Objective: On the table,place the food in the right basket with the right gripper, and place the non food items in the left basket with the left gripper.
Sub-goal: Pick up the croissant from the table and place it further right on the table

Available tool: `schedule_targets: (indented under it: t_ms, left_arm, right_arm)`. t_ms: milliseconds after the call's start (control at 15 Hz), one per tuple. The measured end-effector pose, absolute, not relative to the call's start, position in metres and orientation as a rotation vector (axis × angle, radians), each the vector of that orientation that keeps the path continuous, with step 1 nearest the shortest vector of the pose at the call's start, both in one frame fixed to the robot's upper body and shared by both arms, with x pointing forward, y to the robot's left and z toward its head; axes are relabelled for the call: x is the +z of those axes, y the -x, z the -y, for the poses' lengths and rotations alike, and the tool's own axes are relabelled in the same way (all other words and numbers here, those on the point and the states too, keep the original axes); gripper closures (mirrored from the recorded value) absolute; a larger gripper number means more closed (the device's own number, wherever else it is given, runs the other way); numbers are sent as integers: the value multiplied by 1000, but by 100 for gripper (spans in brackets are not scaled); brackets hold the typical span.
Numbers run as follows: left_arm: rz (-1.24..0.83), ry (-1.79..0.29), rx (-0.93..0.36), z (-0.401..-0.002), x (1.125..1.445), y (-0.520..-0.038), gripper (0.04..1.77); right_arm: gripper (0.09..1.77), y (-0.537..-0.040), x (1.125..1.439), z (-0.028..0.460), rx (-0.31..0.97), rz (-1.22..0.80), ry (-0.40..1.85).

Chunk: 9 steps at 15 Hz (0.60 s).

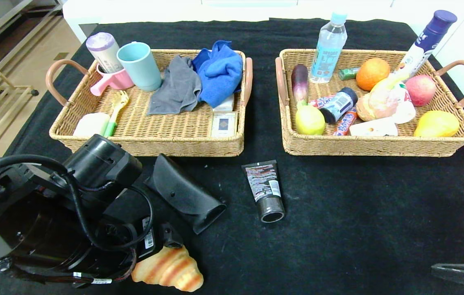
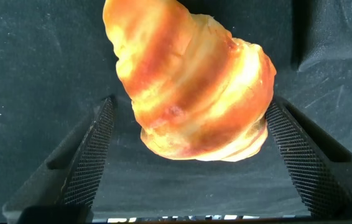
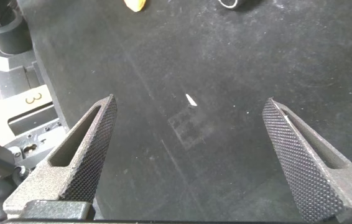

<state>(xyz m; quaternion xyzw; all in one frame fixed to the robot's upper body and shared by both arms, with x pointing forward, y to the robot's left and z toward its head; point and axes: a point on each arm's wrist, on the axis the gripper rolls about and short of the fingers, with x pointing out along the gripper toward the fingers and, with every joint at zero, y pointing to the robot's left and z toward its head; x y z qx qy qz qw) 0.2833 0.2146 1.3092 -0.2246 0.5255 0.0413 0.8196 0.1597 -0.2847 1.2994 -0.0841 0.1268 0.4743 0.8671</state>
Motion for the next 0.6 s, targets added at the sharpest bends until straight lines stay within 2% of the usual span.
schedule_targets:
  t_ms: [267,400,600]
  left_arm:
    - [-1114,481,82,-213,1309,-284,9]
    - [-1112,484,78,-213,1308,-285,45]
    - [-1115,483,79,-213,1307,-284,81]
  right_arm:
    - [15,-160,1298,284,996,-273,177]
    - [15,-160,1298,284,995,-272,177]
    - [15,-160,1298,284,997,-270,178]
